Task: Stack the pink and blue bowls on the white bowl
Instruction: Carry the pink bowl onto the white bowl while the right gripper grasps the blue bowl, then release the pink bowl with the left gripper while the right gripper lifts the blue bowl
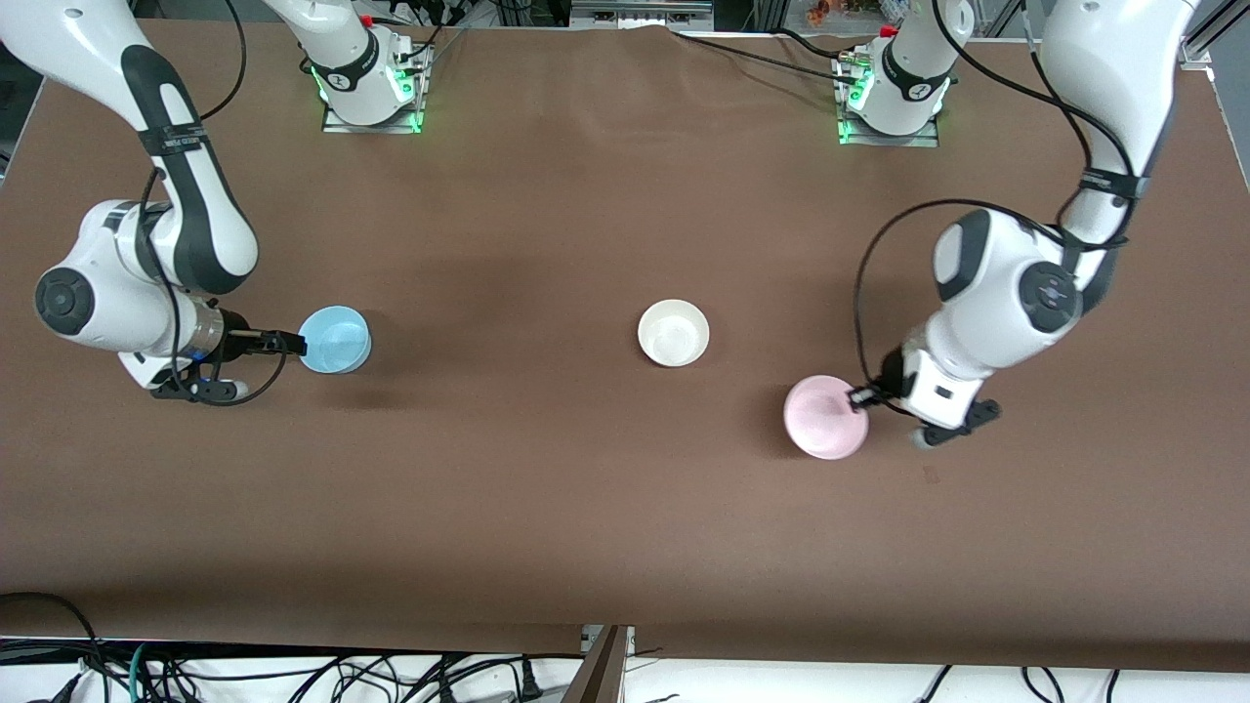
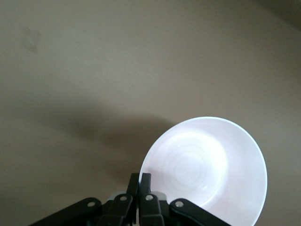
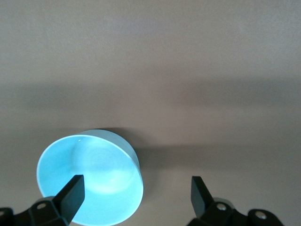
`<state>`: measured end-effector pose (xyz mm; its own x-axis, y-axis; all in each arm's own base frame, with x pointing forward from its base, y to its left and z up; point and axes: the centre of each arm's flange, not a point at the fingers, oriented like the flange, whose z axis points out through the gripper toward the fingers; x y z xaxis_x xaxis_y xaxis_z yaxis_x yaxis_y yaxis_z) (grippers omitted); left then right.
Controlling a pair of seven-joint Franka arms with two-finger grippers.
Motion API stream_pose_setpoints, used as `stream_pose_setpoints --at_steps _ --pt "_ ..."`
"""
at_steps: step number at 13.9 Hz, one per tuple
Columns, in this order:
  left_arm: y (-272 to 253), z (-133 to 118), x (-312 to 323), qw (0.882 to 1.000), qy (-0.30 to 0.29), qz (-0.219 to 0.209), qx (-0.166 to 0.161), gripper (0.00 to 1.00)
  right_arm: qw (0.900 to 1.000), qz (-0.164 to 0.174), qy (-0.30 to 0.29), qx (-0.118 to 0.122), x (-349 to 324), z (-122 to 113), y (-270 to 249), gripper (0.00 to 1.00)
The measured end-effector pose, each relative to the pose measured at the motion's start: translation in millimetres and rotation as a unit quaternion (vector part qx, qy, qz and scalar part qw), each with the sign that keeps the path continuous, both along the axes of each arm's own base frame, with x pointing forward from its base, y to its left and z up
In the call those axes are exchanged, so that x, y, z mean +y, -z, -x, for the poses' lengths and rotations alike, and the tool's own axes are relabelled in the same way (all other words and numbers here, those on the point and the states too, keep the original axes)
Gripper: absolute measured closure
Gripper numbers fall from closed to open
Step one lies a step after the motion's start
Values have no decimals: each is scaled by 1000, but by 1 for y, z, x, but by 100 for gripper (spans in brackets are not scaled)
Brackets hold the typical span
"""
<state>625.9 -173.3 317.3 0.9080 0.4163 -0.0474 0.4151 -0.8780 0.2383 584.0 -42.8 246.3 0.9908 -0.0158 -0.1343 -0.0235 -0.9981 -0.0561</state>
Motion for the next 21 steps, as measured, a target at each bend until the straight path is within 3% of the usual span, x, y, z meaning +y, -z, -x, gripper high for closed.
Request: stream_pose_setpoints --at_steps 5,9,10,13,16,17,18,19,20,21 --pt "-14 53 -83 999 -23 7 27 97 999 3 -18 -33 1 15 13 0" --pt "-3 96 -146 998 -55 -23 22 97 999 -5 -14 -47 1 32 33 1" --pt "3 107 -159 998 -62 -20 18 97 999 -8 -11 -46 2 35 36 6" --pt "16 130 -178 997 -76 -19 21 97 999 -11 -6 -44 2 37 38 40" --pt "21 136 -181 996 -82 -24 7 97 999 -12 -4 -44 2 38 39 71" --pt "26 141 -182 996 -84 -25 -1 97 999 -12 -4 -43 2 38 39 71" --pt "33 148 -183 996 -86 -26 -9 97 999 -12 -4 -43 2 38 39 76" --pt "40 156 -185 996 -87 -27 -16 97 999 -12 -4 -43 2 38 39 88" --pt "45 163 -187 995 -90 -30 -20 97 999 -13 -4 -43 2 38 39 88" --pt "50 167 -188 995 -93 -33 -22 97 999 -13 -5 -44 3 38 39 95"
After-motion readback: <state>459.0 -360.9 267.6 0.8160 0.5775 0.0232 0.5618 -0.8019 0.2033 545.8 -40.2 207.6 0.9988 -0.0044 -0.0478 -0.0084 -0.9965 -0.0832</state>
